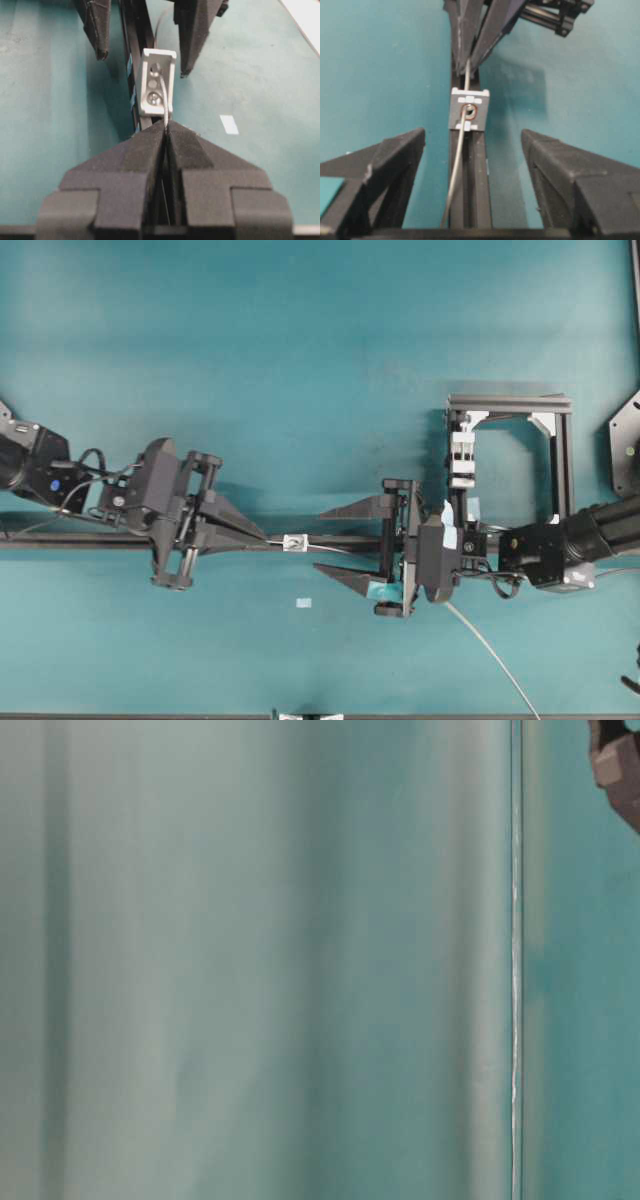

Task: Insert the wire through the hole in the metal fitting marked with a red label. (retake)
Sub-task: 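Grasp the wire tip with the left gripper and pull it leftward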

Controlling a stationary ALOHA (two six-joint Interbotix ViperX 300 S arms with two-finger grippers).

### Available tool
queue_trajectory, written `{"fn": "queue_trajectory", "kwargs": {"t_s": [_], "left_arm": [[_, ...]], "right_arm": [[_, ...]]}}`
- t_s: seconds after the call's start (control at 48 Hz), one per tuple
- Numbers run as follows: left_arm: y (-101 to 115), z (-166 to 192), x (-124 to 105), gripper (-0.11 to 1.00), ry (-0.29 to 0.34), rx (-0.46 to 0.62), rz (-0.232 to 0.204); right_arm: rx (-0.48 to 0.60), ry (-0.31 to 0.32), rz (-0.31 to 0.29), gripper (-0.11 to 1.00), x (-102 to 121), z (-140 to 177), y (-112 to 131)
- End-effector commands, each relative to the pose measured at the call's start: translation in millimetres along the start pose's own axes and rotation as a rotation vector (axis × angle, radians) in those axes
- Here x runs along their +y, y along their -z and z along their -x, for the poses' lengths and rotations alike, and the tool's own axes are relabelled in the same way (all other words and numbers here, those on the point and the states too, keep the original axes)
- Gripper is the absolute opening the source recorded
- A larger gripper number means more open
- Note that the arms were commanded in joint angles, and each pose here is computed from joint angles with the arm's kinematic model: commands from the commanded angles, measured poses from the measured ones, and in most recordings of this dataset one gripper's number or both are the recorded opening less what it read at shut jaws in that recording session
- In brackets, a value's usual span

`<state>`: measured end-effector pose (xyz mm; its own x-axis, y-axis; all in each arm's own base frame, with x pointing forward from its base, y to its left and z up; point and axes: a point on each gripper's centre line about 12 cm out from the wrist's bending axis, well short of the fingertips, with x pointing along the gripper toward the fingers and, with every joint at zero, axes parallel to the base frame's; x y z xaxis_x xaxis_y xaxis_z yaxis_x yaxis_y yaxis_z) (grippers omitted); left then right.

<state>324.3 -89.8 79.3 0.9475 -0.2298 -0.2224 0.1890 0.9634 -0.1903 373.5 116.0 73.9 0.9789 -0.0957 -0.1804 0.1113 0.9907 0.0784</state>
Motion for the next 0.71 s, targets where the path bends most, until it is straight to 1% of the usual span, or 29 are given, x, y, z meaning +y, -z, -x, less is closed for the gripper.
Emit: {"fn": "queue_trajectory", "kwargs": {"t_s": [0.0, 0.291, 0.5, 0.687], "left_arm": [[-12, 6, -7, -0.1, 0.021, -0.036, -0.005], [-10, 38, -6, -0.1, 0.021, -0.008, -0.007], [-15, 58, -7, -0.1, 0.027, -0.013, -0.008], [-16, 75, -12, -0.1, 0.041, 0.027, -0.009]], "right_arm": [[-0.042, -0.009, -0.02, 0.83, 3, 0, -17], [-0.045, -0.008, -0.023, 0.83, 3, 0, -18], [-0.045, -0.01, -0.023, 0.83, 4, 0, -18], [-0.044, -0.008, -0.023, 0.83, 3, 0, -18]]}}
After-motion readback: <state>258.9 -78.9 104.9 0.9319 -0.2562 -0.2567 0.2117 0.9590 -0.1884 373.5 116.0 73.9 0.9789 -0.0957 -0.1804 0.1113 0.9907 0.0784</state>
